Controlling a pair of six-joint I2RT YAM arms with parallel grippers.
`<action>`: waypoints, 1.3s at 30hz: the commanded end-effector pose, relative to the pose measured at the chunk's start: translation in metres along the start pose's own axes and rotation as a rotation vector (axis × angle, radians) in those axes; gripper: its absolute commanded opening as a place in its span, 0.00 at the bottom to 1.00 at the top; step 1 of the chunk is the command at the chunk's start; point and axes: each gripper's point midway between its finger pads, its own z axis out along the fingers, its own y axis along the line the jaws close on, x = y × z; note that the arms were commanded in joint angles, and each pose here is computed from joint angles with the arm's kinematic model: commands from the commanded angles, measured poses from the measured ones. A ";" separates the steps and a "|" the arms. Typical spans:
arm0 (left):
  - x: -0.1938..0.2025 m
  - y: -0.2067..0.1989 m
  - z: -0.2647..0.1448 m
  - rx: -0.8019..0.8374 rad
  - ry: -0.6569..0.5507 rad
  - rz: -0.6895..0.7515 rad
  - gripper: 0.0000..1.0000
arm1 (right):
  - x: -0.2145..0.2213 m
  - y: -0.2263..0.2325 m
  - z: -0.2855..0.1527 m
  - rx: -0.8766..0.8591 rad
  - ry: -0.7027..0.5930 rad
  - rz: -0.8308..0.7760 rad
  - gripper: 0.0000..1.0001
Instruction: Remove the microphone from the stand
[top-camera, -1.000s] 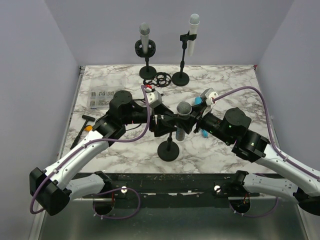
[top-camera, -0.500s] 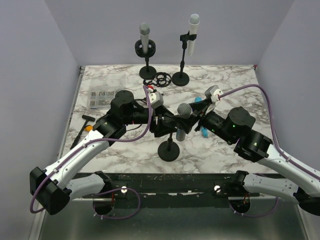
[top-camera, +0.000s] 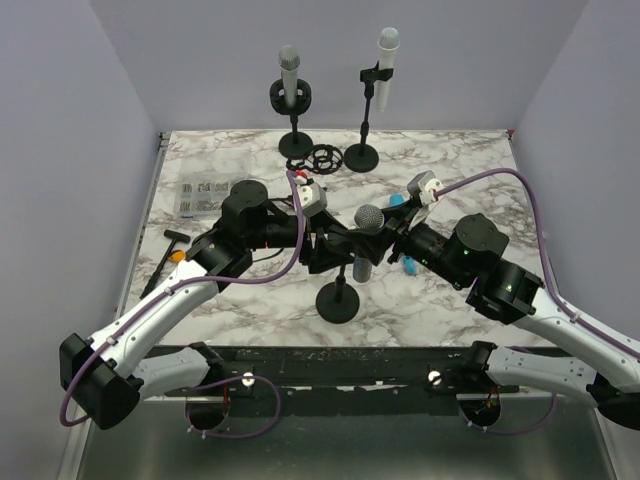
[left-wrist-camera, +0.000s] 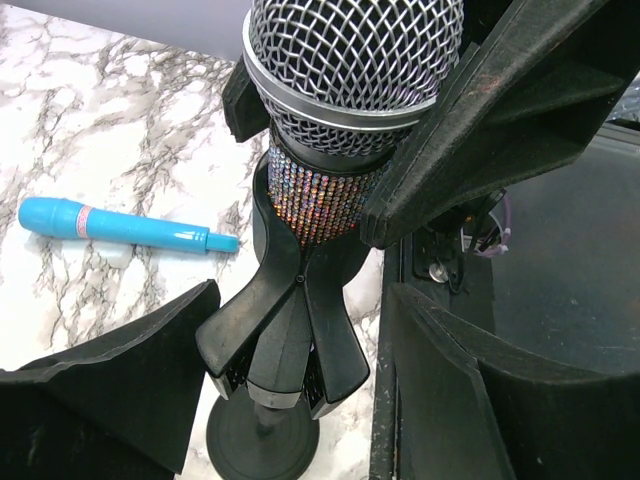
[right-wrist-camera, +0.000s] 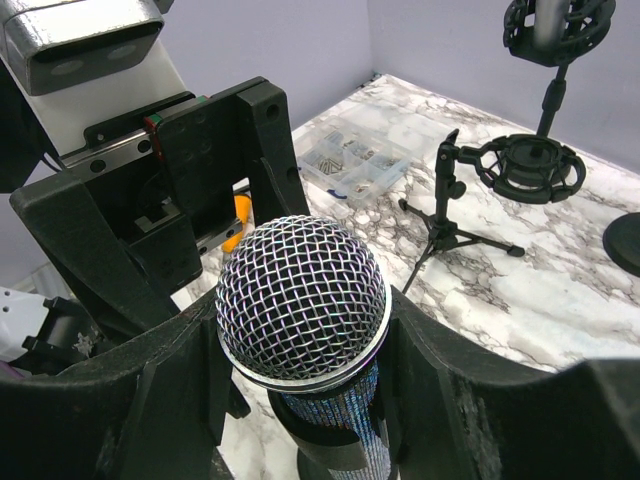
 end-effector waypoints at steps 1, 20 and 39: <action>-0.012 -0.009 0.003 0.041 -0.010 0.016 0.66 | -0.011 0.000 -0.002 0.005 -0.030 -0.006 0.17; -0.011 0.002 0.005 -0.028 0.013 0.017 0.00 | -0.017 -0.004 -0.007 0.022 -0.054 -0.007 0.10; -0.012 0.001 -0.006 -0.055 0.009 0.093 0.93 | -0.014 -0.004 -0.007 0.023 -0.048 -0.004 0.10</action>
